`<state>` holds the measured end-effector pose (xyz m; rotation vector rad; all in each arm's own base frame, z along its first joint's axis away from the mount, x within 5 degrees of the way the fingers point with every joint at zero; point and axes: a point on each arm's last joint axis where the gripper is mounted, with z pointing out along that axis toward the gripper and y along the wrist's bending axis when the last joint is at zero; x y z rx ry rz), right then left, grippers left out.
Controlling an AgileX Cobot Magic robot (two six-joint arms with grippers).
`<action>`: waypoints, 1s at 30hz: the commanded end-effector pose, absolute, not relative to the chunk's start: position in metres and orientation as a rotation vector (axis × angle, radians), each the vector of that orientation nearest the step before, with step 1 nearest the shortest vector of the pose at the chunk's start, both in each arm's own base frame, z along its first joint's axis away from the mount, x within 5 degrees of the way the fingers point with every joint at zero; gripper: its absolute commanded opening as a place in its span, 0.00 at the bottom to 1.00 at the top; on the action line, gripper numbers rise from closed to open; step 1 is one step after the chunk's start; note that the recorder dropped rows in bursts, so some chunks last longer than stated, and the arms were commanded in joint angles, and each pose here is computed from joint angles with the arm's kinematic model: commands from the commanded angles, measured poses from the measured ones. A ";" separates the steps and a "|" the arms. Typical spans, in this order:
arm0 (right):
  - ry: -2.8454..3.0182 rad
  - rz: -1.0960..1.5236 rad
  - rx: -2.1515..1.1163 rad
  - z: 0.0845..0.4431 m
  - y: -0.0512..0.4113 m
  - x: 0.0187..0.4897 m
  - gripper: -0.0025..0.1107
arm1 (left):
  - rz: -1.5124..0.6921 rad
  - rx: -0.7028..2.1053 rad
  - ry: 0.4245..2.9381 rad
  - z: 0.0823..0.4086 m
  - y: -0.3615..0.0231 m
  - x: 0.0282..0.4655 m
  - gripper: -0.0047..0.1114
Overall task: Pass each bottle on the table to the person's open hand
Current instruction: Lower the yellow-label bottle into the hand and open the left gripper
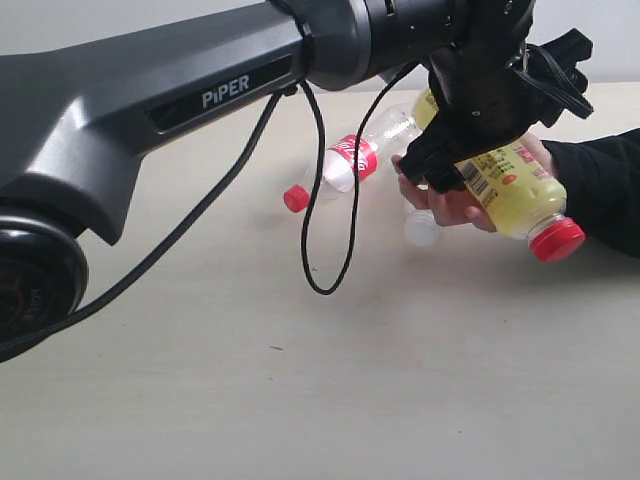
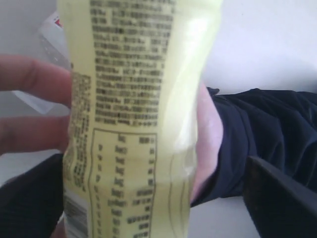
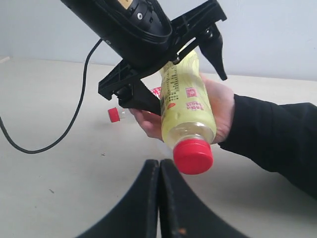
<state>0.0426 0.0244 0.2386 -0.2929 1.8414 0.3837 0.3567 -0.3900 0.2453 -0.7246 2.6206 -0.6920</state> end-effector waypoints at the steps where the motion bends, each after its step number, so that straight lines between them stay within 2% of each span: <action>1: 1.835 0.383 -0.294 0.239 0.024 0.042 0.02 | -0.615 -0.759 2.659 0.249 -0.382 0.355 0.81; 10: 1.835 0.383 -0.294 0.239 0.024 0.042 0.02 | -0.636 -0.753 2.647 0.256 -0.381 0.354 0.81; 17: 1.835 0.383 -0.294 0.239 0.024 0.042 0.02 | -0.717 -0.748 2.584 0.301 -0.367 0.347 0.81; 21: 1.835 0.383 -0.294 0.239 0.024 0.042 0.02 | -0.636 -0.751 2.570 0.320 -0.352 0.342 0.81; 23: 1.835 0.383 -0.294 0.239 0.024 0.042 0.02 | -0.554 -0.757 2.577 0.322 -0.345 0.340 0.81; 30: 1.835 0.383 -0.294 0.239 0.024 0.042 0.02 | -0.560 -0.693 2.609 0.322 -0.347 0.338 0.79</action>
